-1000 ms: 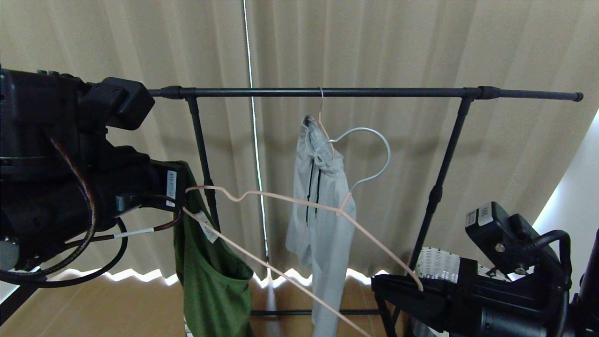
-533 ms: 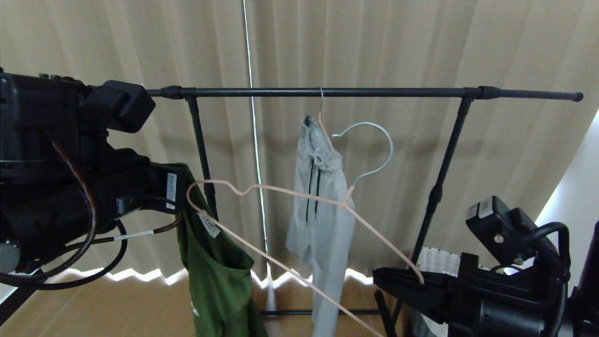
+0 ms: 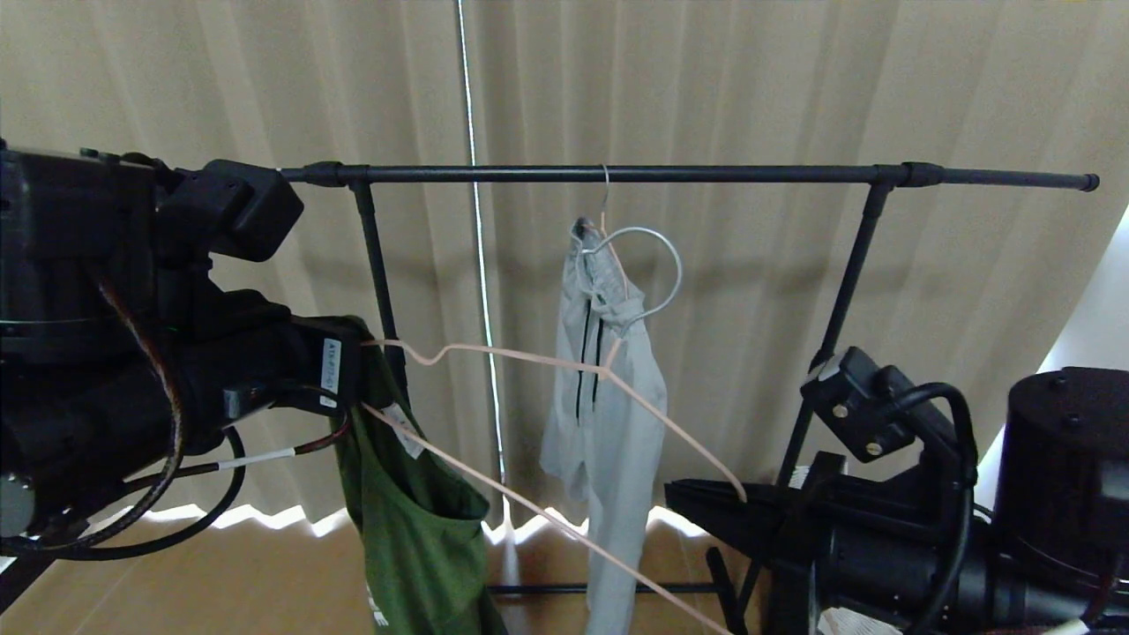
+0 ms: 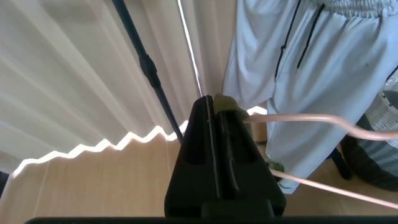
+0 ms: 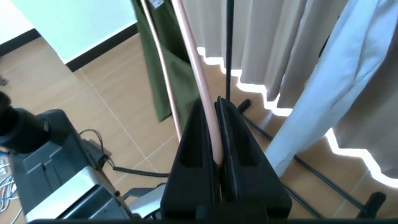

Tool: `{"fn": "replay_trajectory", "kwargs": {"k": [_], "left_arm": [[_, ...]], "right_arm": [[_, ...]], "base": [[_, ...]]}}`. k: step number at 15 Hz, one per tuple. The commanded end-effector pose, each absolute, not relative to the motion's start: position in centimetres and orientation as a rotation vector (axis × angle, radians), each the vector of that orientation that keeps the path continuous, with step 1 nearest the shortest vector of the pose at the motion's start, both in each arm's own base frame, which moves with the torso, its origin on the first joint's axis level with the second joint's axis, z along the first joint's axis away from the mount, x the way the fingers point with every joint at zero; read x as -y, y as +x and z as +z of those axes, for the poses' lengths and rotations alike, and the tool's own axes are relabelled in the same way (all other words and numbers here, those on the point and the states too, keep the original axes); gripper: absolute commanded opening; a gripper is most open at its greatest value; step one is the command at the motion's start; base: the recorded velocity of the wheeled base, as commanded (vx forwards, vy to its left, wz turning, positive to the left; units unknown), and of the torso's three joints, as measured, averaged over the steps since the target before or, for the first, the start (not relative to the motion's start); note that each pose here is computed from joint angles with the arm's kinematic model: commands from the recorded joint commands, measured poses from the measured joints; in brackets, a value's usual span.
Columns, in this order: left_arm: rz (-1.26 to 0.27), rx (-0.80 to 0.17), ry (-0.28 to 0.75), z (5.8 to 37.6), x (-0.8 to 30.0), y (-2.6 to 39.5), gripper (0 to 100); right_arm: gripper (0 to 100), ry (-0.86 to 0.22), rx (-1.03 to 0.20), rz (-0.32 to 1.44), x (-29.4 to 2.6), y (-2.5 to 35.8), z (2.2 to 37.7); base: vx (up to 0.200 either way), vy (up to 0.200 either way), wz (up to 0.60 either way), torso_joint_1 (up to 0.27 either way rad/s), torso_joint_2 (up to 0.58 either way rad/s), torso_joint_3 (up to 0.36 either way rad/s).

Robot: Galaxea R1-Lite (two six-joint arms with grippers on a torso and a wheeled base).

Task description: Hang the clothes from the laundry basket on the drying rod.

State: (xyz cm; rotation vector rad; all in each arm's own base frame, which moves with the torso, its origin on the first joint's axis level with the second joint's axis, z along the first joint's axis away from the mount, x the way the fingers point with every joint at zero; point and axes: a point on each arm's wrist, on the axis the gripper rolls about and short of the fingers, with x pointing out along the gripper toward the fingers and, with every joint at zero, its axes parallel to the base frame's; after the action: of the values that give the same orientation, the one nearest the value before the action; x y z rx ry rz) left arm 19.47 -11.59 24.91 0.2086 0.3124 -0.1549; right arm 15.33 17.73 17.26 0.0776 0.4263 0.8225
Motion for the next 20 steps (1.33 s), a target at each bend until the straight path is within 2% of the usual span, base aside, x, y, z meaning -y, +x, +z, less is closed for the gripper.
{"fn": "replay_trajectory", "kwargs": {"k": [1, 7, 10, 15, 17, 20], "left_arm": [[-0.159, -0.309, 0.212, 24.9, 11.7, 19.1, 0], [-0.169, -0.281, 0.211, 25.2, 12.2, 17.8, 0], [-0.205, -0.259, 0.168, 25.2, 12.9, 17.3, 0], [-0.283, -0.242, 0.155, 25.3, 14.2, 16.4, 0], [-0.374, -0.197, 0.128, 25.7, 15.3, 15.7, 0], [-0.523, -0.203, 0.122, 25.5, 15.7, 15.1, 0]], "right_arm": [[0, 0.064, -0.455, 0.818, -18.8, 16.3, 16.5], [0, 0.036, -0.436, 0.754, -22.2, 18.0, 13.7], [0, 0.036, -0.436, 0.759, -23.1, 18.5, 13.5], [0, 0.041, -0.427, 0.760, -24.0, 19.2, 13.6], [0, 0.048, -0.416, 0.762, -24.2, 19.4, 13.9], [0, 0.056, -0.406, 0.764, -24.2, 19.3, 14.2]], "base": [[0.000, 0.000, 0.00, 0.000, 0.00, 0.000], [0.000, 0.000, 0.00, 0.000, 0.00, 0.000], [0.000, 0.000, 0.00, 0.000, 0.00, 0.000], [0.000, 0.000, 0.00, 0.000, 0.00, 0.000], [0.000, 0.000, 0.00, 0.000, 0.00, 0.000], [0.000, 0.000, 0.00, 0.000, 0.00, 0.000]]}}
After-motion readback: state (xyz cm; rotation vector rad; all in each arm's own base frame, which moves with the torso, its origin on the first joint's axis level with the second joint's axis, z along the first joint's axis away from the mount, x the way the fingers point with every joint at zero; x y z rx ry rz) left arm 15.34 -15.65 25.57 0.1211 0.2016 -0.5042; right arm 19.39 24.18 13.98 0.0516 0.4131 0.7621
